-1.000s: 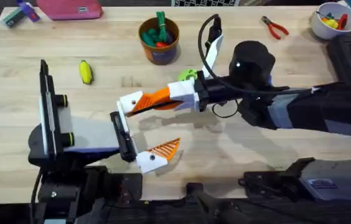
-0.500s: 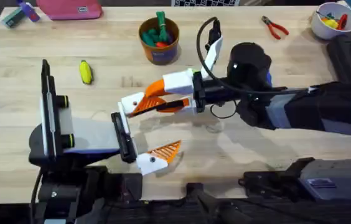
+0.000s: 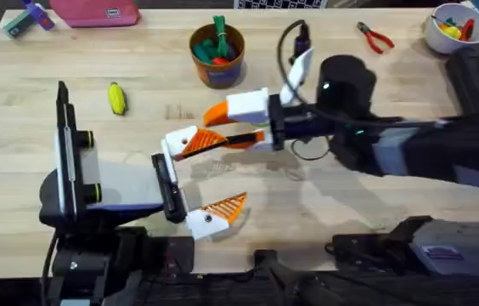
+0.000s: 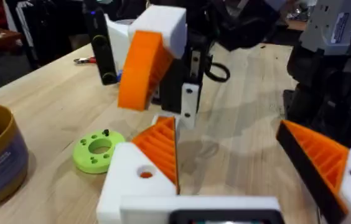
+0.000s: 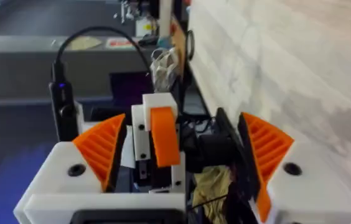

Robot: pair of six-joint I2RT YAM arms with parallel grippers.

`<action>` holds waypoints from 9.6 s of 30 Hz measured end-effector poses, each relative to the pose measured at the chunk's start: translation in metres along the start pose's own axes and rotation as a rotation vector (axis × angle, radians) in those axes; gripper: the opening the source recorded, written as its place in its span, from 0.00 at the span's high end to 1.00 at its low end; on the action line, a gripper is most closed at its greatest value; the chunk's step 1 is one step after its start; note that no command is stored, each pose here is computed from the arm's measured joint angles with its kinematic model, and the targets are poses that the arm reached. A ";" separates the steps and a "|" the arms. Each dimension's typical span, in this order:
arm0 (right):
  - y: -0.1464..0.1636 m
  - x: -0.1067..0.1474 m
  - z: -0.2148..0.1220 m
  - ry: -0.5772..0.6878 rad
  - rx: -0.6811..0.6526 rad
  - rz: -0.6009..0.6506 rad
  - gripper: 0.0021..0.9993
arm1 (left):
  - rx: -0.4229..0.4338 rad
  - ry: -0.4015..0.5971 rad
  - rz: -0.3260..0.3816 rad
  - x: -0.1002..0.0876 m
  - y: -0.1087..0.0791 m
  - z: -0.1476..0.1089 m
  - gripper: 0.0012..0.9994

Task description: Pick up the gripper from the table and insert it into the empty holder that is missing its gripper. Then pick up a screw, insert it into the mounting hole, and use the screwdriver to tighten it. Finally, clean up the table by picking up the vegetable and placing it into the bucket.

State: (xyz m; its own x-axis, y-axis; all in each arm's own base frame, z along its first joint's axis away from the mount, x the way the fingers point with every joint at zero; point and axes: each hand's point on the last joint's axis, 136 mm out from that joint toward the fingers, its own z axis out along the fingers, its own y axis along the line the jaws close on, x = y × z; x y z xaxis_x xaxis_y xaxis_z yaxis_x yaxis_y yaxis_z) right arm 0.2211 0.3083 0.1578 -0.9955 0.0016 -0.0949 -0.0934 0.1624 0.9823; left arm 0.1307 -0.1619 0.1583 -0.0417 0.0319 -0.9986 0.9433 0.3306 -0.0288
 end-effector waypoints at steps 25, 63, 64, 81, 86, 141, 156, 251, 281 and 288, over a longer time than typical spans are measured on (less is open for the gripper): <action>0.026 -0.052 -0.144 -0.088 0.935 -0.108 0.03 | 0.001 0.000 0.000 0.000 0.000 0.000 0.01; -0.076 -0.115 -0.092 0.582 1.256 -0.763 0.38 | 0.001 0.000 0.000 0.000 0.000 0.000 0.01; -0.079 -0.116 -0.092 0.588 1.258 -0.758 0.39 | 0.001 0.000 -0.001 0.000 0.000 0.000 0.01; -0.113 -0.124 -0.094 0.622 1.277 -0.705 0.52 | 0.001 0.000 0.000 0.000 0.000 0.000 0.01; -0.124 -0.122 -0.091 0.636 1.274 -0.673 0.58 | 0.001 0.000 0.000 0.000 0.000 0.000 0.01; -0.128 -0.124 -0.089 0.624 1.312 -0.667 0.86 | 0.001 0.000 -0.001 0.000 0.000 0.000 0.01; -0.125 -0.117 -0.079 0.637 1.286 -0.677 0.86 | 0.001 0.000 0.000 0.000 0.000 0.000 0.01; 0.125 0.029 0.026 0.844 0.924 -1.416 1.00 | 0.001 0.000 0.000 0.000 0.000 0.000 0.01; 0.103 0.037 0.049 0.951 0.901 -1.464 1.00 | 0.001 0.000 0.000 0.000 0.000 0.000 0.01; 0.096 0.036 0.053 0.973 0.905 -1.458 1.00 | 0.001 0.000 -0.001 0.000 0.000 0.000 0.01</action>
State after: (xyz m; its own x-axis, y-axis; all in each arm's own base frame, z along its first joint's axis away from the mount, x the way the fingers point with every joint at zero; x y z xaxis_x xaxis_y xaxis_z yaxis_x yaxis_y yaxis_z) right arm 0.1769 0.3758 0.2398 0.1162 -0.9728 -0.2003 -0.9871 -0.0907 -0.1323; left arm 0.1306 -0.1620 0.1583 -0.0424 0.0318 -0.9986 0.9435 0.3299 -0.0296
